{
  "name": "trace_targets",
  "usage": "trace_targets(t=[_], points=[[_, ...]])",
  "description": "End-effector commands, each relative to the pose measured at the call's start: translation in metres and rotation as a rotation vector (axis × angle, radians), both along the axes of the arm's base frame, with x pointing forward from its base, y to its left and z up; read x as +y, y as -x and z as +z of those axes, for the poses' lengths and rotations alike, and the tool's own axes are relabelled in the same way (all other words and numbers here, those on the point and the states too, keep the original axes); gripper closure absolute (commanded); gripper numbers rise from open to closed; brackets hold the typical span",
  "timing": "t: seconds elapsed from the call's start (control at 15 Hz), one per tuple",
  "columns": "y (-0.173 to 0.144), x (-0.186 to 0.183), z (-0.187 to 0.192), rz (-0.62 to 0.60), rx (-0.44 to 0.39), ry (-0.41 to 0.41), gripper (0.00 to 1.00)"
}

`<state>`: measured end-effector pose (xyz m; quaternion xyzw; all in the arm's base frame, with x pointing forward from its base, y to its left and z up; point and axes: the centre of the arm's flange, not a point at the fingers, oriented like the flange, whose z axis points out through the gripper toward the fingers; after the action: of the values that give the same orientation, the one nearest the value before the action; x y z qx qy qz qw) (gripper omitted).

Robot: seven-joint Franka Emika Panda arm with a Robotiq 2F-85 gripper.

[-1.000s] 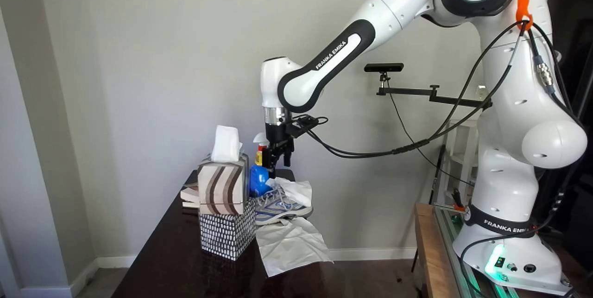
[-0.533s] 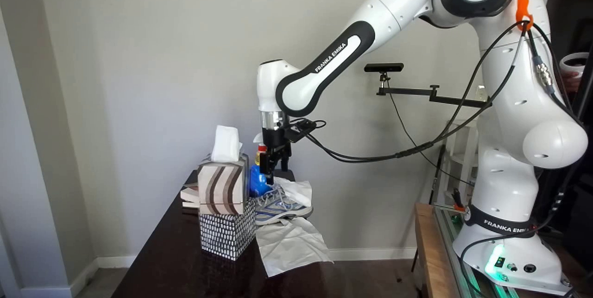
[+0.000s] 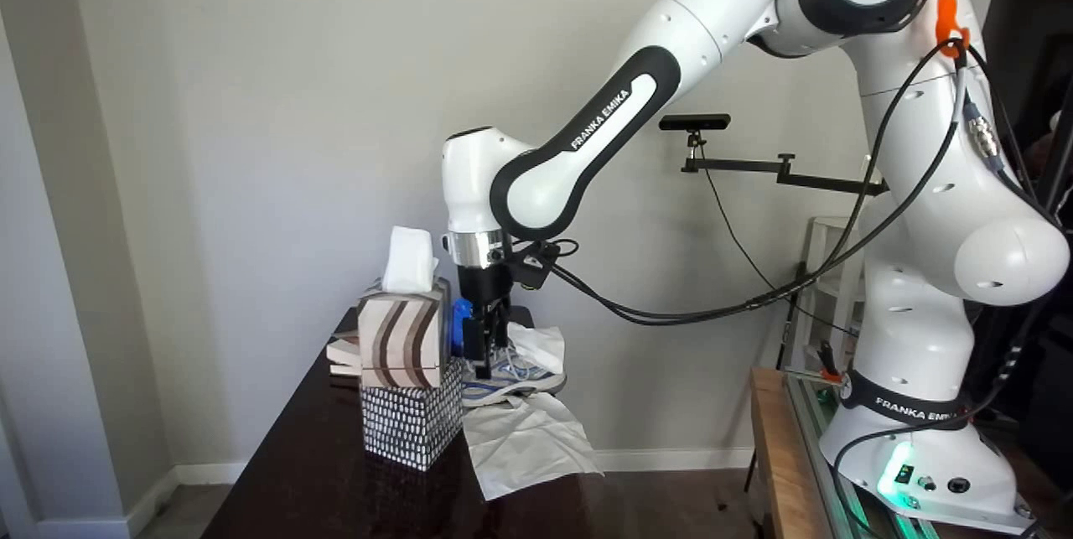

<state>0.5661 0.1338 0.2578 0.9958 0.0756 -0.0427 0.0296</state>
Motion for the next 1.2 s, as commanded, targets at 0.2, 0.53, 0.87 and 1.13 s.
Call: trace_targets(t=[0.2,0.53,0.87,1.13], points=[[-0.006,0.025,-0.038,0.149,0.044,-0.025,0.0],[-0.009,0.027,-0.07,0.202,0.068,-0.029,0.0],[-0.01,0.027,-0.07,0.22,0.054,-0.04,0.0],[-0.006,0.03,-0.048,0.232,0.031,-0.087,0.0]])
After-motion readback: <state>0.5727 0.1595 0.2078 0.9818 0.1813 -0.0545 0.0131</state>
